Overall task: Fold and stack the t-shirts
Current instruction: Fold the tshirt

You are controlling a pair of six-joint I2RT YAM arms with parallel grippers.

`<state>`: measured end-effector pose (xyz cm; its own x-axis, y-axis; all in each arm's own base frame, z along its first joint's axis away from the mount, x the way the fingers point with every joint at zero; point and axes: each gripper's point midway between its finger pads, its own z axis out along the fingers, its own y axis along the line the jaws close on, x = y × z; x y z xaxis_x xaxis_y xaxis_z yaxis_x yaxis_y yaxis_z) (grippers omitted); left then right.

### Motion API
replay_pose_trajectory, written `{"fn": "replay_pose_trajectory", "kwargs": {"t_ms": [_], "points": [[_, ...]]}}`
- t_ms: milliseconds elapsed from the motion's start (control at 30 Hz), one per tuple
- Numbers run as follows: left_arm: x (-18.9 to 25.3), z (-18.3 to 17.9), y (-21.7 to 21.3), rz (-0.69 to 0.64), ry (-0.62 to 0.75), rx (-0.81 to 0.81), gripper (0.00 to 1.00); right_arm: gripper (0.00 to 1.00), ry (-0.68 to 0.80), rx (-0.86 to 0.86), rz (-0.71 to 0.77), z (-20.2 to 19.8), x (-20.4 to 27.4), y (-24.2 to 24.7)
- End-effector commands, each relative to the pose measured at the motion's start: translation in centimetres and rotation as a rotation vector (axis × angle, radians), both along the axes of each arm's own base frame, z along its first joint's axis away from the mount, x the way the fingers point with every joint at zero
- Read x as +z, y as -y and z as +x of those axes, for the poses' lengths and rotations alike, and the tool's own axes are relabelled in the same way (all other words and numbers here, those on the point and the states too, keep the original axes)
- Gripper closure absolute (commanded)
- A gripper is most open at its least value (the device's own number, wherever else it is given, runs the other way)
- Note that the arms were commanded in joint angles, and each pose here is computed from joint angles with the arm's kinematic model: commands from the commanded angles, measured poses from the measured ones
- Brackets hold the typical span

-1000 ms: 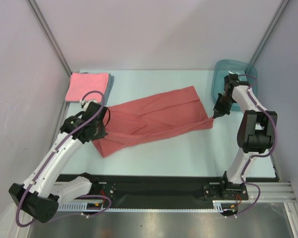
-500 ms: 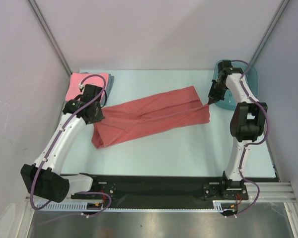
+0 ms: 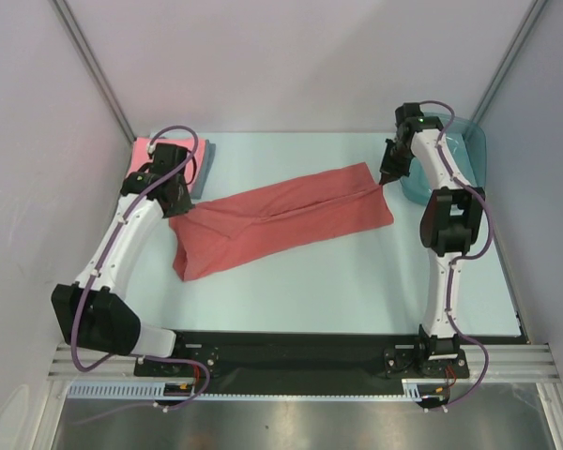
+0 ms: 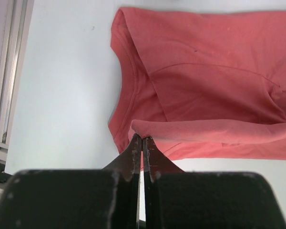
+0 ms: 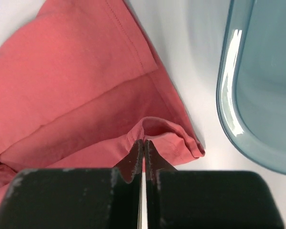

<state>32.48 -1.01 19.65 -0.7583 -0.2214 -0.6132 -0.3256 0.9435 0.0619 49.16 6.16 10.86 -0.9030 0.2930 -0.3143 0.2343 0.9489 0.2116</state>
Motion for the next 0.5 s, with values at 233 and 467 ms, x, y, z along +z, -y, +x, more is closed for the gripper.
{"fn": "replay_pose_trajectory", "kwargs": {"t_ms": [233, 467], "points": [[-0.5, 3.0, 0.2, -0.006, 0.016, -0.026, 1.00, 1.00, 0.006, 0.018, 0.013, 1.7, -1.3, -0.6], [-1.5, 3.8, -0.3, 0.019, -0.008, -0.023, 1.00, 1.00, 0.006, 0.022, 0.014, 2.6, -2.2, -0.8]]}}
